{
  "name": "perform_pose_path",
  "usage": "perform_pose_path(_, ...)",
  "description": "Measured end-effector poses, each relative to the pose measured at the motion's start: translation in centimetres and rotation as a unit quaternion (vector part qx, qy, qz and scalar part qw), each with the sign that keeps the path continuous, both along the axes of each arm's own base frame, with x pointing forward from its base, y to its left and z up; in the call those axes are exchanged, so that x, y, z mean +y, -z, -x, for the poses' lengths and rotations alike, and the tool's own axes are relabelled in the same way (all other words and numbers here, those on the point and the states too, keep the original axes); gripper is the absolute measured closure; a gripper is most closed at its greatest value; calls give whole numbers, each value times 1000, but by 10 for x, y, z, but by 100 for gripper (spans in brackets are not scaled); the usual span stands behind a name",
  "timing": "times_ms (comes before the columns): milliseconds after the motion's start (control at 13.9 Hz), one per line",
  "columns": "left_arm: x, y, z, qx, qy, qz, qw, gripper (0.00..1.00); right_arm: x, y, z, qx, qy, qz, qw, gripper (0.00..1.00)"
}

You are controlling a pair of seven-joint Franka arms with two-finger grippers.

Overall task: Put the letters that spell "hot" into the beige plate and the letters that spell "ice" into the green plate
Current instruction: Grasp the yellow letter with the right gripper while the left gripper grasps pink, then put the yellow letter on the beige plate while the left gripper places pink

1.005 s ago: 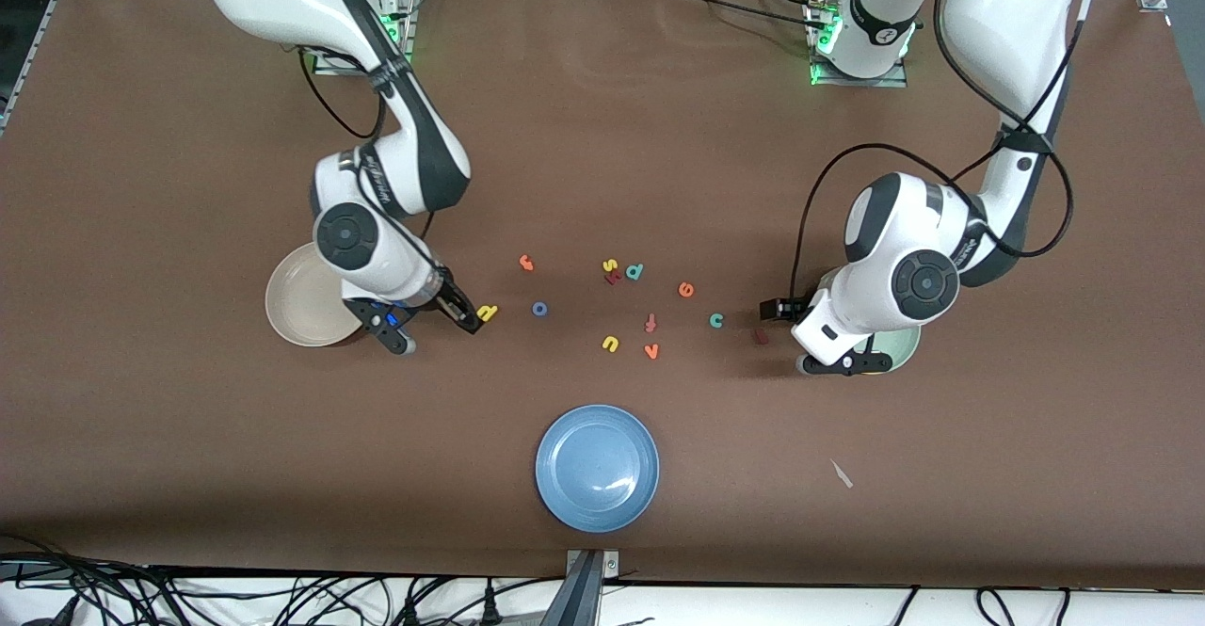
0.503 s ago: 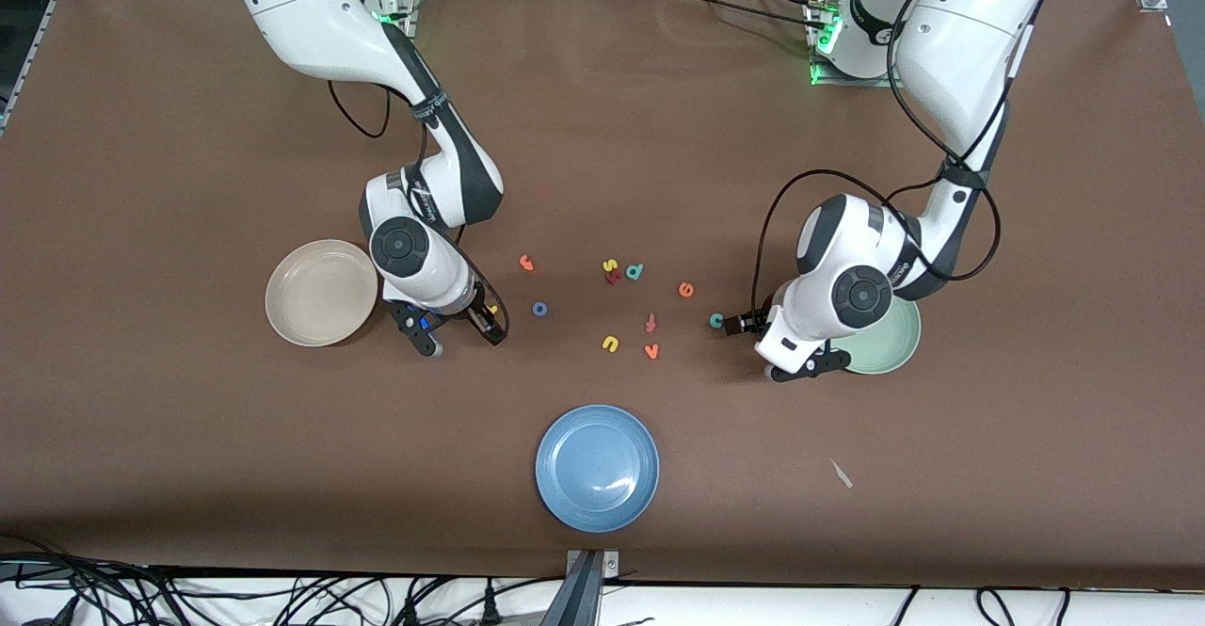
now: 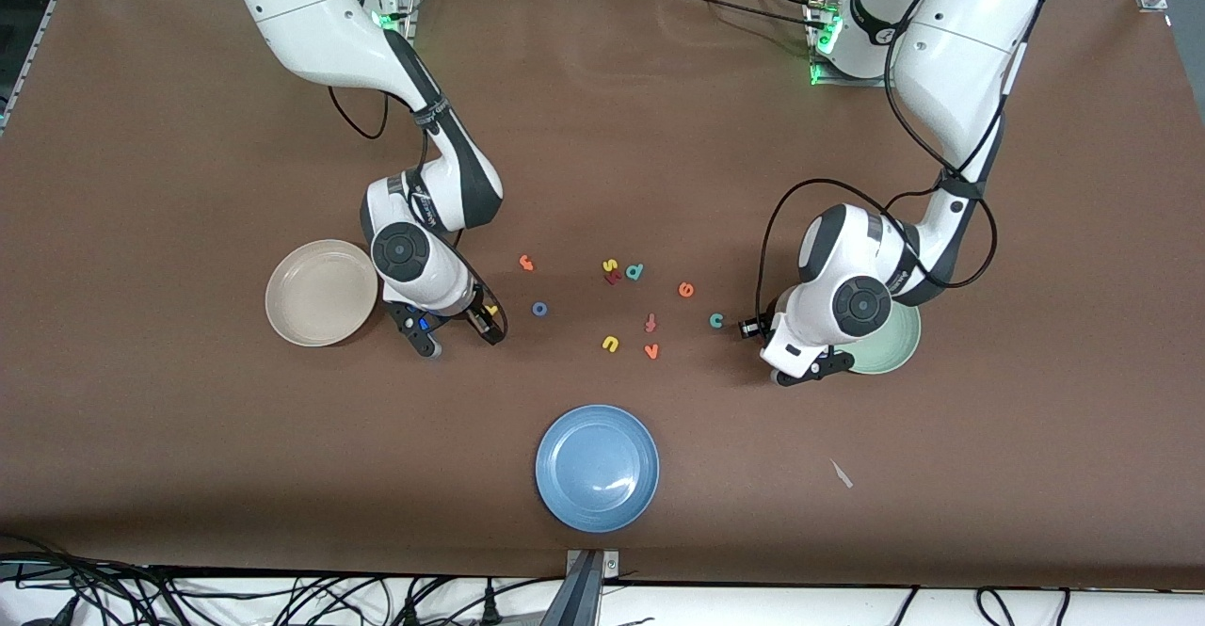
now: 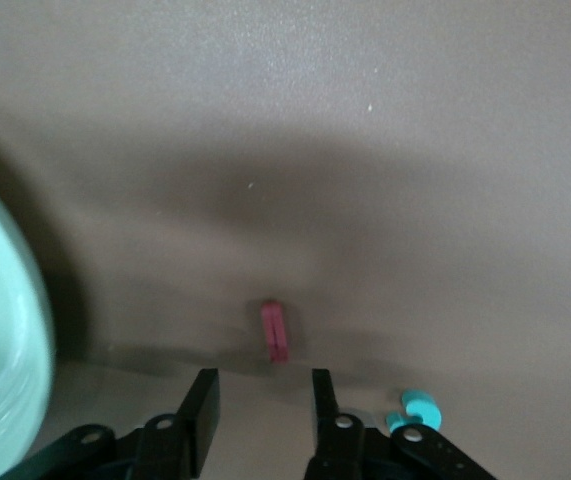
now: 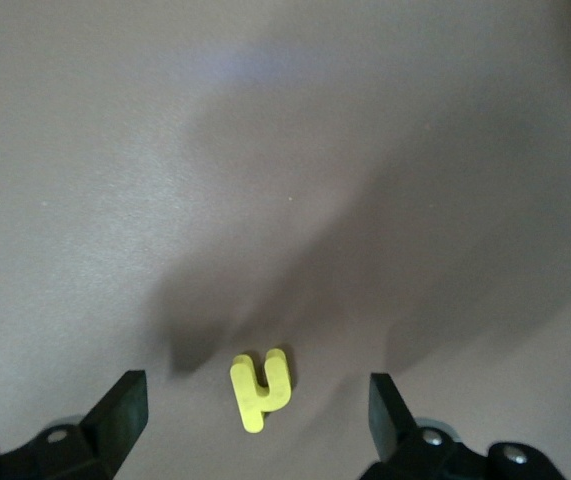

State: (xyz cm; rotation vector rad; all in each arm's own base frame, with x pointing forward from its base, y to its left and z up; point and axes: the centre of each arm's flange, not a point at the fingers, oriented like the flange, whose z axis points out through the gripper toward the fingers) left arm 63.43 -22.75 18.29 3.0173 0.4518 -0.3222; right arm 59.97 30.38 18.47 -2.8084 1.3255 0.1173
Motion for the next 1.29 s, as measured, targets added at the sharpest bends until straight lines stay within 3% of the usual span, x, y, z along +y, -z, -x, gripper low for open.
perform_pose_path(215, 0, 13, -1, -5, -6, 1, 1000, 58, 1, 5, 2, 5, 4, -2, 1000, 4)
perform_pose_path(503, -1, 11, -2, -8, -7, 2, 1000, 67, 3, 9, 3, 7, 2, -3, 1000, 13)
perform_pose_path(574, -1, 10, -3, -9, -7, 2, 1000, 76, 3, 10, 4, 7, 2, -3, 1000, 20)
perform_pose_path(646, -1, 10, -3, -9, -7, 2, 1000, 87, 4, 11, 4, 7, 0, -3, 1000, 20)
perform_pose_path(718, -1, 10, -3, -10, -7, 2, 1000, 94, 4, 11, 4, 7, -2, -3, 1000, 25)
perform_pose_path(933, 9, 7, -9, -17, -11, -2, 1000, 93, 6, 7, 2, -1, -10, -7, 1000, 59)
perform_pose_path(1077, 23, -7, -17, -13, -13, -8, 1000, 93, 7, 7, 2, -2, -14, -8, 1000, 64)
perform_pose_path(1149, 30, -21, -18, -1, -12, -11, 1000, 93, 7, 6, 2, -2, -15, -8, 1000, 74)
perform_pose_path(1292, 49, -59, -18, 25, 5, -14, 1000, 93, 7, 6, 2, -2, -19, -9, 1000, 74)
